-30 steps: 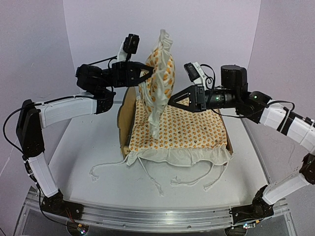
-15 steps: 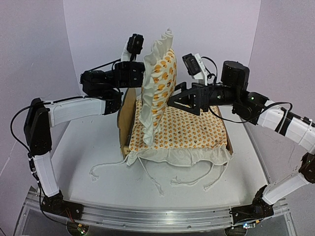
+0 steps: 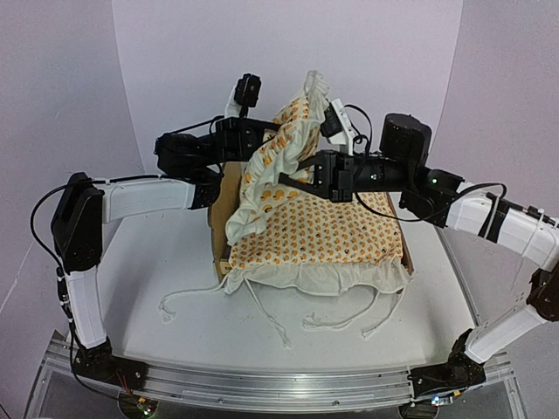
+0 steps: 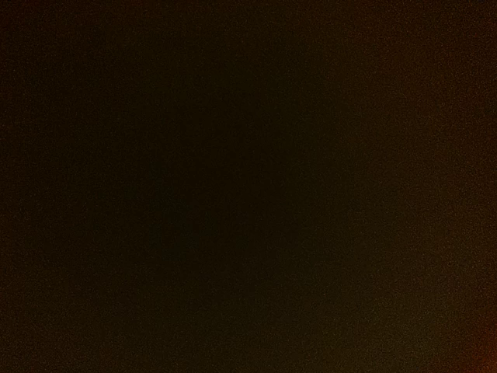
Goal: Set up the pet bed
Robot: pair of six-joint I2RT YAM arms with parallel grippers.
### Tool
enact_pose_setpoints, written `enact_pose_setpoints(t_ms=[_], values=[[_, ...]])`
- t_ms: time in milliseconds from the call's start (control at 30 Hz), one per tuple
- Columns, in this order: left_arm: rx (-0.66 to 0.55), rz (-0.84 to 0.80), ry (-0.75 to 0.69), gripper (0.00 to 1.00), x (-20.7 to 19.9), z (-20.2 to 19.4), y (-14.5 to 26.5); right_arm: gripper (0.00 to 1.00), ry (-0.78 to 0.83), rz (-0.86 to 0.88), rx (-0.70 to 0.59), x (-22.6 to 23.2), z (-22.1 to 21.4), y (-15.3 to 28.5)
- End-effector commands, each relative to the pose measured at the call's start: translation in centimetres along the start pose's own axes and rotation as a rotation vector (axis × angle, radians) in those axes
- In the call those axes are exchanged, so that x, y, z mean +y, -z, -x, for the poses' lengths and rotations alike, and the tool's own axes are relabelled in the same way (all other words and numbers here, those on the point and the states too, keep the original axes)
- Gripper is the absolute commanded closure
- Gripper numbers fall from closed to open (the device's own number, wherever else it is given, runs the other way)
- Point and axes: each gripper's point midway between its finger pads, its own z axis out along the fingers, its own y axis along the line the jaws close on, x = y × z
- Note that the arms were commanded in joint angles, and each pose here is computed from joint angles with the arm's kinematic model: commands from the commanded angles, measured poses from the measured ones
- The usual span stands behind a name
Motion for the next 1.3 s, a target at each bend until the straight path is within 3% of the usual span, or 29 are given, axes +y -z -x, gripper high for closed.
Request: enact_pose_setpoints(t_ms=[0, 167, 267, 367, 433, 833, 1100, 1267], values=[[-0.099, 0.093, -0.125, 0.81, -1.3, 2.4, 4.2, 1.0, 0.014, -0.059, -0.107, 0.0, 1.5, 0.9], [-0.304, 0.412, -0.177, 0.38, -0.3, 4.8, 14.4, 1.0, -0.091, -0.244, -0.073, -3.7, -1.1, 1.6], [-0.357, 0.562, -0.254, 0.31, -2.4, 5.7, 18.2, 1.0, -0.235, -0.594, 0.07, -9.5, -4.7, 3.7], [-0.317, 0.617, -0.342, 0.3, -5.3, 6.1, 18.3, 1.0, -0.45, -0.989, 0.224, -15.1, -7.4, 7.7], [-0.291, 0.655, -0.364, 0.3, -6.0, 6.1, 18.2, 1.0, -0.603, -1.105, 0.297, -17.6, -9.2, 8.2], [-0.224, 0.727, -0.334, 0.3, -6.5, 3.6, 18.3, 1.0, -0.967, -1.057, 0.18, -25.9, -9.7, -0.3], [-0.211, 0.728, -0.286, 0.3, -5.9, 2.6, 18.6, 0.95, -1.117, -1.001, -0.012, -30.0, -9.4, -3.8], [-0.214, 0.73, -0.265, 0.3, -5.8, 2.0, 18.7, 0.9, -1.194, -0.964, -0.053, -31.2, -10.1, -5.4]])
